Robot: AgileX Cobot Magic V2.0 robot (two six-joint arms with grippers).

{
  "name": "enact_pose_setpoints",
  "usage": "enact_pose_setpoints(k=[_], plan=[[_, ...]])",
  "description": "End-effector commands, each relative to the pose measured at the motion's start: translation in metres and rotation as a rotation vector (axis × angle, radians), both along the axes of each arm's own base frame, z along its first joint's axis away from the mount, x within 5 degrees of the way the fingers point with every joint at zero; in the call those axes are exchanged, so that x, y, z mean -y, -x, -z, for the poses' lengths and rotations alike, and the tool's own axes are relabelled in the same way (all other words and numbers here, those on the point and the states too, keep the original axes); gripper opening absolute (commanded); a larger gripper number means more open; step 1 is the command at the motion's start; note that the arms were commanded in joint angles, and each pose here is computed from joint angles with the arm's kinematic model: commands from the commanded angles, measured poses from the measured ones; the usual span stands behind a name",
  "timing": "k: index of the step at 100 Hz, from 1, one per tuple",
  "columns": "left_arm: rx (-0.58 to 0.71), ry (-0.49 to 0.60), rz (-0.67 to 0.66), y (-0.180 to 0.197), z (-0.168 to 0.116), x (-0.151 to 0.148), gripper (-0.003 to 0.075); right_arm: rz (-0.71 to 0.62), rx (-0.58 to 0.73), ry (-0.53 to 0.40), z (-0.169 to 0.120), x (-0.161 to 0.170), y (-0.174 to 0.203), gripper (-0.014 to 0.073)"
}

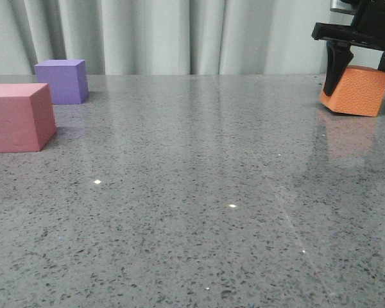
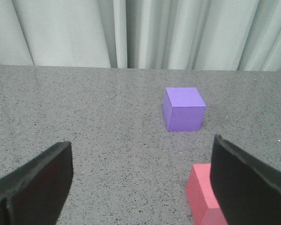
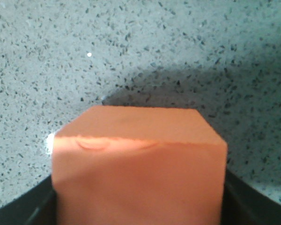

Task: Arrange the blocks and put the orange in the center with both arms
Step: 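Carry the orange cube with the right gripper toward the table center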

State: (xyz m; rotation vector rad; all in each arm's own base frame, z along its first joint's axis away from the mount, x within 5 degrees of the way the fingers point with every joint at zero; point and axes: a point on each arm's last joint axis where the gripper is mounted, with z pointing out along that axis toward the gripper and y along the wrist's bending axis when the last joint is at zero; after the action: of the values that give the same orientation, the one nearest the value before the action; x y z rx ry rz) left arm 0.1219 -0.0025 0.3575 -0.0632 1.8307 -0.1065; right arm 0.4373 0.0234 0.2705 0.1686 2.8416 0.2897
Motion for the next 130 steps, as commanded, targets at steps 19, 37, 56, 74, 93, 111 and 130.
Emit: enact_pose_setpoints(k=[19, 37, 56, 74, 93, 111, 130], plan=[[0.102, 0.017, -0.013, -0.001, -0.018, -0.001, 0.0565, -0.047, 0.109, 0.014, -0.068, -0.026, 0.013, 0.0109], [0.102, 0.017, -0.013, -0.001, -0.018, -0.001, 0.0565, -0.075, 0.172, 0.049, -0.095, -0.068, 0.021, 0.0109], [0.102, 0.017, -0.013, -0.001, -0.018, -0.001, 0.0565, -0.126, 0.194, 0.027, -0.097, -0.122, 0.033, 0.0109], [0.102, 0.017, -0.013, -0.001, -0.018, -0.001, 0.0565, -0.156, 0.175, -0.004, -0.086, -0.162, 0.040, 0.0109], [0.102, 0.017, -0.013, -0.001, -0.018, -0.001, 0.0565, -0.182, 0.124, -0.030, -0.066, -0.185, 0.039, 0.0109], [0.102, 0.017, -0.013, -0.001, -0.018, -0.001, 0.0565, -0.139, 0.073, -0.080, -0.052, -0.193, 0.035, 0.0111], [0.102, 0.017, -0.013, -0.001, -0.018, -0.001, 0.0565, -0.138, 0.073, -0.082, -0.052, -0.193, 0.035, 0.0184]])
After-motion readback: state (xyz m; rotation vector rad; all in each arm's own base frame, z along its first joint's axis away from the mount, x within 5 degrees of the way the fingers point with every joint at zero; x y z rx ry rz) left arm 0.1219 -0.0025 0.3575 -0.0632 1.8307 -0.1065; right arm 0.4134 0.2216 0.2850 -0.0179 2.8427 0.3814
